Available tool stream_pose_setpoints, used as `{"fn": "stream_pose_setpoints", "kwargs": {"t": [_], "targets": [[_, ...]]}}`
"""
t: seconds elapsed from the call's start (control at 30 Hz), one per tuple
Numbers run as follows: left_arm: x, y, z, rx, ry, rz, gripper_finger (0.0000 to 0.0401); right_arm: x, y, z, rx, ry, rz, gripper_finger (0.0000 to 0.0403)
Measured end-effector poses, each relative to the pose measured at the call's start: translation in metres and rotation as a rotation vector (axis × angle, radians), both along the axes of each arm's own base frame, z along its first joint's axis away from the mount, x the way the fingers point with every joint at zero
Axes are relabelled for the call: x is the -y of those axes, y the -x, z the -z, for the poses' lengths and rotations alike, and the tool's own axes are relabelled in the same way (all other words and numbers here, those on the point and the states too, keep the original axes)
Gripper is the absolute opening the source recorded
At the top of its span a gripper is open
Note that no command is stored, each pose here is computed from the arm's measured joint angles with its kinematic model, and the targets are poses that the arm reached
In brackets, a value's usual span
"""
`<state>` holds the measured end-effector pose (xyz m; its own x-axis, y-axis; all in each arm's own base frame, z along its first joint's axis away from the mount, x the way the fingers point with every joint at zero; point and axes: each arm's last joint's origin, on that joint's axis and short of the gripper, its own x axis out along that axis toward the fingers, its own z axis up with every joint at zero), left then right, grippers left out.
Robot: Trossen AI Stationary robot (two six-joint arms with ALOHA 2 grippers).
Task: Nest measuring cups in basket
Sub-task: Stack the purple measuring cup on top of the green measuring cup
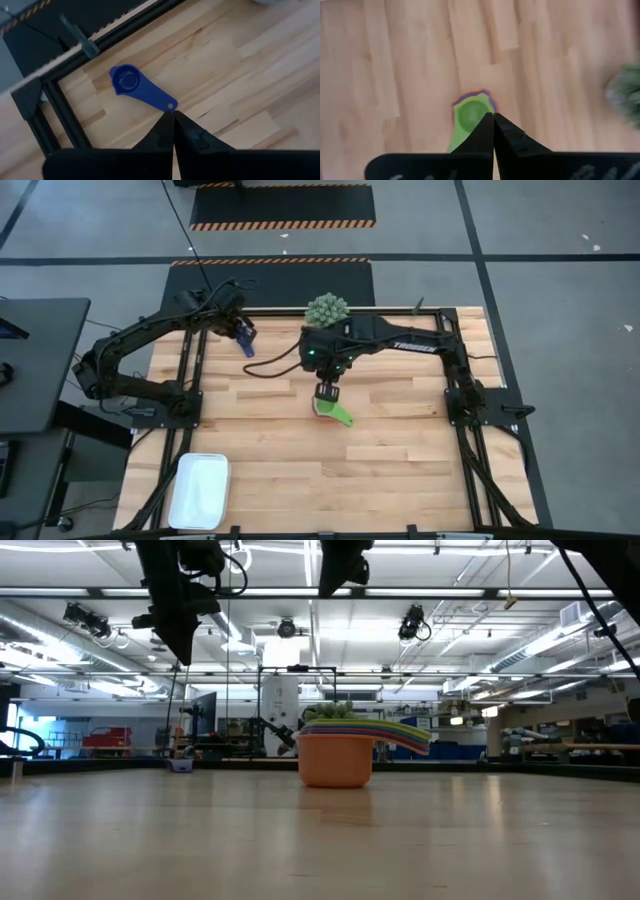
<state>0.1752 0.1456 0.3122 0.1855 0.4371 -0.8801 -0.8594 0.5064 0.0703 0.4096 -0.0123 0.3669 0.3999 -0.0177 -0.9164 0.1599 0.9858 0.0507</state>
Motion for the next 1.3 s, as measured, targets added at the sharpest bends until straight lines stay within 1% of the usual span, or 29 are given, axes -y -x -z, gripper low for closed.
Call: {"fn": "stream_pose_setpoints", "kwargs": {"t": [0.17, 0.33, 0.43, 0.5, 0.63, 0.67, 0.77, 0.9, 1.0, 1.1, 1.13, 1.2, 1.23, 1.3], "targets": [[-0.005, -0.002, 0.006, 0.03, 0.043, -0.133, 0.0014, 0.001, 0.015, -0.015, 0.015, 0.069, -0.01, 0.0006], [-0.014, -0.012, 0.021, -0.02, 0.08, -0.135, 0.0035, 0.002, 0.023, -0.023, 0.025, 0.114, -0.005, 0.0005], [-0.018, -0.018, 0.029, -0.05, 0.103, -0.106, 0.0041, 0.002, 0.027, -0.025, 0.004, 0.128, -0.024, 0.0005], [-0.019, -0.02, 0.032, -0.06, 0.12, -0.099, 0.0041, 0.002, 0.029, -0.026, -0.004, 0.145, -0.04, 0.0005], [-0.022, -0.024, 0.037, -0.068, 0.128, -0.1, 0.0027, 0.003, 0.041, -0.034, -0.035, 0.253, -0.034, 0.0003], [-0.023, -0.023, 0.037, -0.069, 0.129, -0.103, 0.0023, 0.003, 0.044, -0.036, -0.047, 0.266, -0.033, 0.0003], [-0.025, -0.022, 0.036, -0.058, 0.122, -0.112, 0.0017, 0.003, 0.052, -0.042, -0.048, 0.256, -0.085, 0.0002], [-0.03, -0.019, 0.037, -0.023, 0.14, -0.188, 0.0022, 0.002, 0.063, -0.053, -0.006, 0.181, -0.202, 0.0002], [-0.033, -0.015, 0.037, -0.015, 0.151, -0.2, 0.0031, 0.002, 0.067, -0.057, 0.009, 0.178, -0.214, 0.0001], [-0.037, -0.013, 0.037, 0.021, 0.151, -0.286, 0.0045, 0.002, 0.071, -0.061, 0.022, 0.181, -0.215, 0.0001], [-0.039, -0.013, 0.037, 0.02, 0.133, -0.318, 0.0049, 0.002, 0.073, -0.063, 0.026, 0.181, -0.214, 0.0001], [-0.043, -0.013, 0.038, -0.014, 0.062, -0.357, 0.0057, 0.001, 0.074, -0.064, 0.03, 0.182, -0.214, 0.0001], [-0.045, -0.013, 0.038, -0.003, 0.032, -0.389, 0.006, 0.001, 0.074, -0.064, 0.03, 0.182, -0.214, 0.0001], [-0.047, -0.016, 0.037, 0.058, 0.031, -0.443, 0.0062, 0.001, 0.074, -0.064, 0.029, 0.182, -0.215, 0.0]]}}
